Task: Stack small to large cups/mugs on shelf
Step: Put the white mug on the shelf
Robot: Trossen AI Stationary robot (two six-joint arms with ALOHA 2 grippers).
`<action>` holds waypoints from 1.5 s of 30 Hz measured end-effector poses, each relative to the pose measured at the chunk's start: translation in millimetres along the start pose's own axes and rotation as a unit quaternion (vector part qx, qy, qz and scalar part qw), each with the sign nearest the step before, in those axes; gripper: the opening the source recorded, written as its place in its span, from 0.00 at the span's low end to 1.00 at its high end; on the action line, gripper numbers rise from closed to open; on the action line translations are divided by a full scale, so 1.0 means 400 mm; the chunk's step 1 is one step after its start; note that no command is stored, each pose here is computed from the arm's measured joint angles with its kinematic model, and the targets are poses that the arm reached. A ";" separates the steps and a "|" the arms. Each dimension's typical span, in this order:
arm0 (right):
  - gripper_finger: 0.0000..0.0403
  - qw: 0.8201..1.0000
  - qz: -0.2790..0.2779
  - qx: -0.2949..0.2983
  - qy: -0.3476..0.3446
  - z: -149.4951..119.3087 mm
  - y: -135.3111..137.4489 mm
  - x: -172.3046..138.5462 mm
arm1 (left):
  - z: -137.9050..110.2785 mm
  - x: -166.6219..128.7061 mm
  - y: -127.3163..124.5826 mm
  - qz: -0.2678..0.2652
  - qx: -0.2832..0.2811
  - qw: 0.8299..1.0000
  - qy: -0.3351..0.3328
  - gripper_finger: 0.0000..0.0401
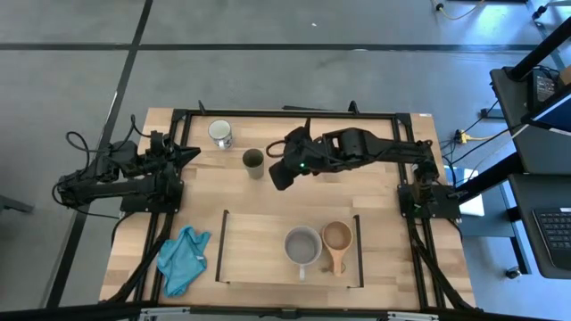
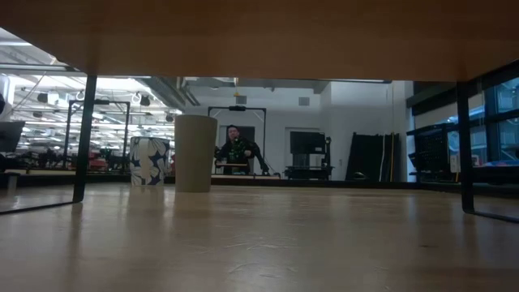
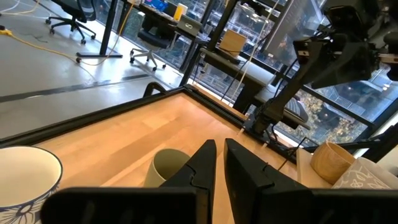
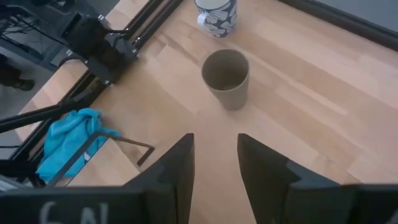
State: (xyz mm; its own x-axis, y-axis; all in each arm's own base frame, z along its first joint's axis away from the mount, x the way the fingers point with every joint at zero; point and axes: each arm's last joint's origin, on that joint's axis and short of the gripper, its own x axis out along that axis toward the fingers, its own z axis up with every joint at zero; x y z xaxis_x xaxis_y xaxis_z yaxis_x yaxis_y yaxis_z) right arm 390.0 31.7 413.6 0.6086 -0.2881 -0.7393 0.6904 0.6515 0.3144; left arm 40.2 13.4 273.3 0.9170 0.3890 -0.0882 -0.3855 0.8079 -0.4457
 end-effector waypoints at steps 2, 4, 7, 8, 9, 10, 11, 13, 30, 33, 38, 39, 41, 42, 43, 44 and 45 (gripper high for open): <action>0.31 1.000 0.004 0.004 0.003 0.006 -0.004 0.003 | 0.000 0.000 0.000 0.000 0.000 1.000 0.000 0.07; 0.31 1.000 0.006 0.006 0.002 0.012 -0.006 0.005 | 0.000 0.000 0.000 0.000 0.000 1.000 0.000 0.07; 0.31 1.000 0.011 0.006 0.002 0.020 -0.009 0.008 | 0.000 0.000 0.000 0.000 0.000 1.000 0.000 0.07; 0.31 1.000 0.015 0.003 0.006 0.022 -0.011 0.009 | 0.000 0.000 0.000 0.000 0.000 1.000 0.000 0.07; 0.31 1.000 0.019 0.003 0.010 0.024 -0.011 0.010 | 0.000 0.000 0.000 0.000 0.000 1.000 0.000 0.07; 0.31 1.000 0.022 0.003 0.014 0.025 -0.012 0.011 | 0.000 0.000 0.000 0.000 0.000 1.000 0.000 0.07; 0.31 1.000 0.022 0.003 0.015 0.027 -0.014 0.012 | 0.000 0.000 0.000 0.000 0.000 1.000 0.000 0.07; 0.31 1.000 0.022 0.002 0.015 0.027 -0.015 0.013 | 0.000 0.000 0.000 0.000 0.000 1.000 0.000 0.07; 0.31 0.999 0.027 -0.019 0.025 0.052 -0.036 0.024 | 0.000 0.000 0.000 0.000 0.000 1.000 0.000 0.07; 0.31 0.999 0.025 -0.014 0.025 0.060 -0.044 0.028 | 0.000 0.000 0.000 0.000 0.000 1.000 0.000 0.07; 0.31 0.999 0.020 -0.009 0.023 0.070 -0.053 0.032 | 0.001 0.000 0.002 0.013 0.016 1.000 -0.007 0.07; 0.31 1.000 0.020 -0.008 0.022 0.071 -0.055 0.032 | 0.001 0.000 0.002 0.015 0.017 1.000 -0.008 0.07; 0.31 1.000 0.019 -0.004 0.021 0.074 -0.057 0.033 | 0.001 0.000 0.002 0.015 0.013 1.000 -0.008 0.07; 0.31 1.000 0.019 0.003 0.021 0.075 -0.058 0.034 | 0.001 0.000 0.002 0.015 0.014 1.000 -0.008 0.07; 0.31 1.000 0.018 0.005 0.020 0.077 -0.059 0.034 | 0.002 0.000 0.002 0.014 0.013 1.000 -0.008 0.07; 0.31 1.000 0.017 0.007 0.019 0.080 -0.062 0.035 | 0.002 0.000 0.002 0.014 0.013 1.000 -0.009 0.07; 0.31 1.000 0.015 0.009 0.017 0.083 -0.064 0.036 | 0.003 0.000 0.001 0.013 0.012 1.000 -0.011 0.07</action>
State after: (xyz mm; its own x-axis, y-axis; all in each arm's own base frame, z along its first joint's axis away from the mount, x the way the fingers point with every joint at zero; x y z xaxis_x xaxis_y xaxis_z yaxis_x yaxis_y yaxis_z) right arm 394.0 -12.4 414.4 0.6153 -0.2444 -0.7494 0.6795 0.6464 0.3471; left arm 39.9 14.3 274.0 0.9044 0.4191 -0.0800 -0.4115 0.8076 -0.4223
